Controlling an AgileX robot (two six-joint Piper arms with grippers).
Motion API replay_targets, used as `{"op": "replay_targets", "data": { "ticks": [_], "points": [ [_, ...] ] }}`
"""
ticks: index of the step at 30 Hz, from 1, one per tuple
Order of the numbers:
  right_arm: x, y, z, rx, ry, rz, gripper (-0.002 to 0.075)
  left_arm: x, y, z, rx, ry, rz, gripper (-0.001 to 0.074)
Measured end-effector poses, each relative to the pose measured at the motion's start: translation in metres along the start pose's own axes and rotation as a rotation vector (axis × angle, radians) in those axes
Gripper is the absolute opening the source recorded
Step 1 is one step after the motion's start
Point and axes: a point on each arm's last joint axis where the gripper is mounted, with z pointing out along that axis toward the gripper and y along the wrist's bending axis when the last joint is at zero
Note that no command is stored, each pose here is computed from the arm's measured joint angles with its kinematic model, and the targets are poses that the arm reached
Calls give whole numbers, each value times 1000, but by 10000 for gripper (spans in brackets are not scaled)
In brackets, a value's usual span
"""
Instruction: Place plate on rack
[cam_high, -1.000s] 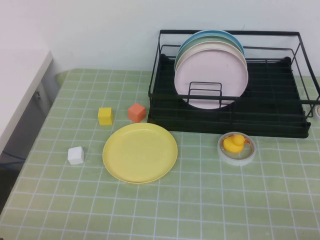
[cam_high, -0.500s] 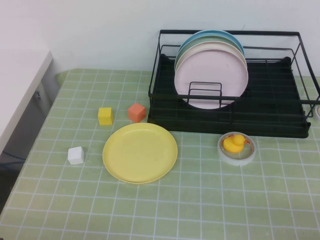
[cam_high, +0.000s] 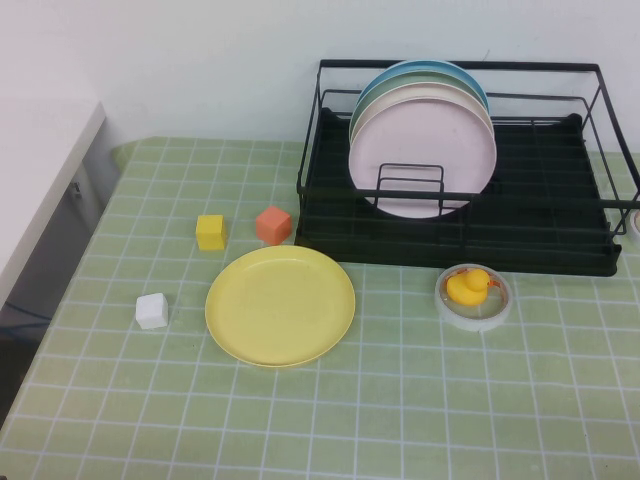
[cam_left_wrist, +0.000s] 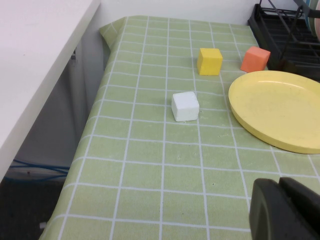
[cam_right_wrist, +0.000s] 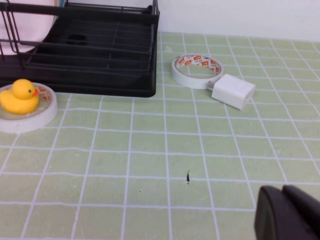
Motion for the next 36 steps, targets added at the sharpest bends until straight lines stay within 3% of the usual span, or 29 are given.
{"op": "replay_targets", "data": {
  "ticks": [28,32,36],
  "points": [
    [0,-1,0,7,-1,-18,-2,0,0,0,-2,-2,5,-2],
    [-3,-1,1,11,-46,-26,-2,-5,0,0,-2,-62,11,-2],
    [-15,-1,0,17,-197,-28,-2,-22,-1,-2,9,-250,12,-2]
  ]
}}
